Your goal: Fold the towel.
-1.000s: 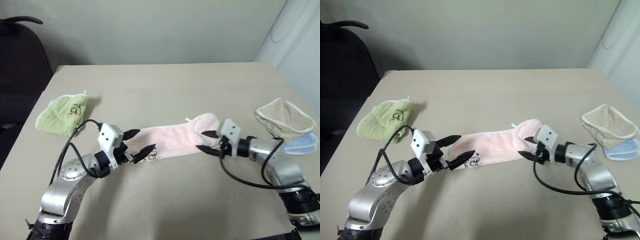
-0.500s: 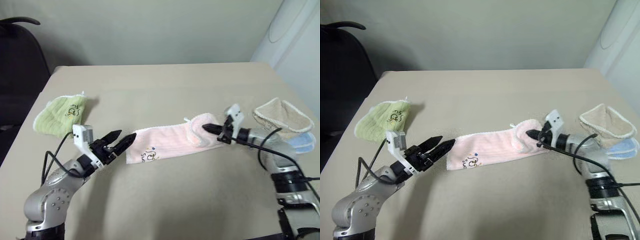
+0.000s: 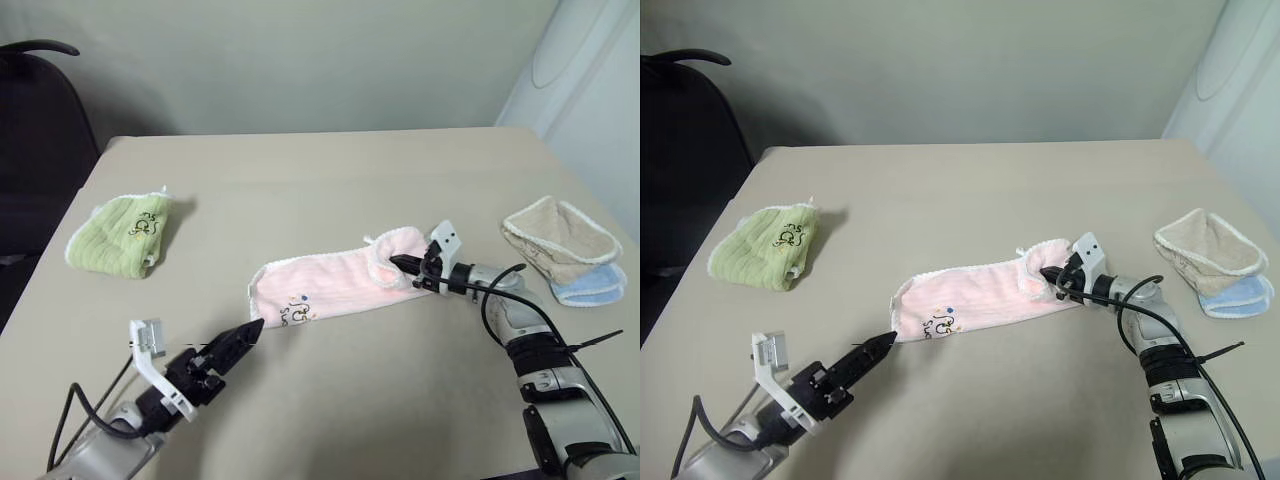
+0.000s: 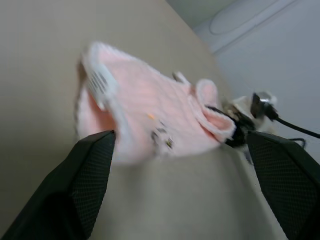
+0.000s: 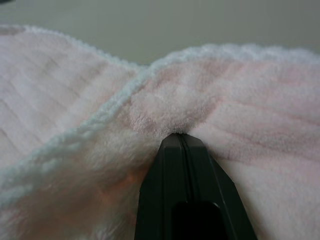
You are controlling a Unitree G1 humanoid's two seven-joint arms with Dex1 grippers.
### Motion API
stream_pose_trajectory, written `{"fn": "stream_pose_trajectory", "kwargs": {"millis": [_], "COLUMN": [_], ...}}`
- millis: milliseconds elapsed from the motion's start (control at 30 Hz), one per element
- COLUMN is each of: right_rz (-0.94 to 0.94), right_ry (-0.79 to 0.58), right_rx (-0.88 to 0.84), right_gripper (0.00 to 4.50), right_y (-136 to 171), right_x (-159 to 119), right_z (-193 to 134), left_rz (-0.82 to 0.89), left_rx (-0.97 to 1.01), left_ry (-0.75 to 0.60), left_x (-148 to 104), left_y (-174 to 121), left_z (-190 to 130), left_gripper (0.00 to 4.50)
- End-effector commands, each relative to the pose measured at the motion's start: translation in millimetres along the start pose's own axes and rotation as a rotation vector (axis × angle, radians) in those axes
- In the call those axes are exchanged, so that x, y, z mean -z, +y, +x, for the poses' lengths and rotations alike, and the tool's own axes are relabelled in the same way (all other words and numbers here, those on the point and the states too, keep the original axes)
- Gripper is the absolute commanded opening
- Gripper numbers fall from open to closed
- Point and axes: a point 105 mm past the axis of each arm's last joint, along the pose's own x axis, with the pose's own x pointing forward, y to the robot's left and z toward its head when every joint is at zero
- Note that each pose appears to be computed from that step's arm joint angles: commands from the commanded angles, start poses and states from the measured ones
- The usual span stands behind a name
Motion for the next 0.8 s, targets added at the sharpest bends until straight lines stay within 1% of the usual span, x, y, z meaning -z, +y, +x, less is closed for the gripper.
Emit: {"fn": "stream_pose_trajectory", "kwargs": {"millis": [33, 133, 200, 300, 433, 633, 700, 767, 800], "right_rz": [-0.022, -0.023, -0.015, -0.006, -0.012, -0.008, -0.007, -0.007, -0.008], "right_ry": [-0.094, -0.133, -0.171, -0.201, -0.209, -0.238, -0.240, -0.241, -0.242], "right_rx": [0.014, 0.016, 0.035, 0.060, 0.090, 0.127, 0.134, 0.139, 0.142], "right_gripper": [0.04, 0.04, 0.04, 0.04, 0.04, 0.04, 0.00, 0.00, 0.00], "right_y": [-4, -3, -6, -10, -14, -17, -17, -17, -17], "right_x": [-24, -32, -40, -46, -47, -51, -51, -51, -51], "right_z": [-1, -1, -3, -8, -16, -25, -26, -27, -27], "left_rz": [-0.044, -0.097, -0.165, -0.207, -0.260, -0.276, -0.277, -0.276, -0.275], "left_rx": [-0.033, -0.141, -0.191, -0.198, -0.215, -0.240, -0.237, -0.232, -0.230], "left_ry": [0.031, 0.034, 0.012, -0.026, -0.083, -0.069, -0.067, -0.070, -0.073], "left_x": [12, 16, 15, 6, -9, -8, -7, -7, -8], "left_y": [-3, 16, 26, 29, 35, 40, 39, 38, 38], "left_z": [10, 24, 37, 52, 65, 73, 73, 73, 72], "left_gripper": [4.50, 4.50, 4.50, 4.50, 4.50, 4.50, 4.14, 3.69, 3.26]}}
